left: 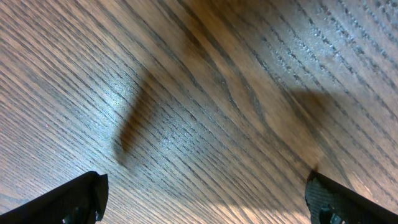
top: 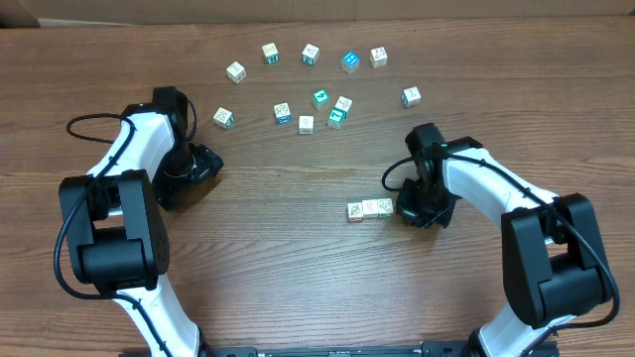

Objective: Form a horizontal line
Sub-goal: 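Raise the right gripper up and away from the row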

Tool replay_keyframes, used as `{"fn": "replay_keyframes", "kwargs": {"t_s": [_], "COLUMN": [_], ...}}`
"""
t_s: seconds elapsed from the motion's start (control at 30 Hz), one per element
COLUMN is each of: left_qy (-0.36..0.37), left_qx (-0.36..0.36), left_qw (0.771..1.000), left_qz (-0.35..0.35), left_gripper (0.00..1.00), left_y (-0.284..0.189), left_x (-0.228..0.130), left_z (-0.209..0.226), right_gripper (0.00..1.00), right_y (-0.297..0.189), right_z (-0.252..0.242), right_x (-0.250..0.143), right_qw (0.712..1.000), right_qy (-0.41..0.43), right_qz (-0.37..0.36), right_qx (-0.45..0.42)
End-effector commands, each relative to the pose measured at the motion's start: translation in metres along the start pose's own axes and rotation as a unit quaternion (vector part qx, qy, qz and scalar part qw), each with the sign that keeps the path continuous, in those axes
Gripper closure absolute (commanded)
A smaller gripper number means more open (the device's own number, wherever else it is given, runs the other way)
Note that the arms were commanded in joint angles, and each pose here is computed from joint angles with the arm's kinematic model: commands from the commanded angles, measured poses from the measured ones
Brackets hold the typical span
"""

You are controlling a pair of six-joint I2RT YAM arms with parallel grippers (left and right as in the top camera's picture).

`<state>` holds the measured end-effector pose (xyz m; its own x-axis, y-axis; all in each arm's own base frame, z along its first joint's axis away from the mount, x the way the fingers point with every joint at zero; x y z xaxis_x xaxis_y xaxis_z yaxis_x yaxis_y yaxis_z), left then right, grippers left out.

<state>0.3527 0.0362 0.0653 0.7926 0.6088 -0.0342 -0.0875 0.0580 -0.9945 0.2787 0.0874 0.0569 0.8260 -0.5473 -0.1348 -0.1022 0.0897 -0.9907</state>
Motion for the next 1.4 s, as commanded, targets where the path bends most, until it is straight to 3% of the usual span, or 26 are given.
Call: {"fn": "replay_keyframes", "kwargs": {"t_s": [0.0,0.23,0.3,0.47,0.83,0.93,1.13,1.37], "left_qy": [0.008,0.008,0.008,0.008,0.008,0.008,0.008,0.007], "left_qx": [0.009,0.009,0.009,0.009,0.009,0.009,0.008,0.001], "left_qw": [1.0,1.0,1.0,1.0,1.0,1.0,1.0,1.0], "left_qz": [-0.006,-0.006,-0.005,-0.006,-0.005,-0.006,-0.006,-0.017], "left_gripper": [0.0,0.0,0.01,0.0,0.0,0.0,0.0,0.01], "left_y": [-0.001,0.0,0.0,0.0,0.0,0.0,0.0,-0.001], "left_x": [-0.001,-0.001,-0.001,-0.001,-0.001,-0.001,0.0,0.004], "left_z": [0.001,0.001,0.002,0.002,0.002,0.002,0.001,-0.001], "right_gripper": [0.92,0.88,0.82,0.78,0.41,0.35,0.26,0.26], "right_y": [0.011,0.01,0.01,0.009,0.007,0.006,0.006,0.006], "right_z": [-0.012,0.002,0.003,0.002,0.007,0.006,0.006,0.007], "right_x": [0.011,0.024,0.028,0.033,0.043,0.045,0.044,0.045], "right_qw": [0.999,0.998,0.997,0.995,0.991,0.99,0.99,0.99], "right_qy": [0.01,0.011,0.012,0.019,0.019,0.019,0.018,0.018], "right_qz": [-0.034,-0.069,-0.08,-0.101,-0.135,-0.14,-0.138,-0.142], "right_qx": [-0.036,0.003,0.005,-0.004,0.004,0.002,0.001,0.004]}}
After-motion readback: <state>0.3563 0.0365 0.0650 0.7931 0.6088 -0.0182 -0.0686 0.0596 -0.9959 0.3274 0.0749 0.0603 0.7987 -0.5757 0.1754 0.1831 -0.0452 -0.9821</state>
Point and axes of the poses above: each gripper's point midway between its finger pads, its own y axis out along the fingers, its own z axis along the line the jaws close on, x = y × z, the point moved 6 cm from there along -y, back along the fingers, and after that the axes turned 10 degrees about y, right-handed, at the moved point
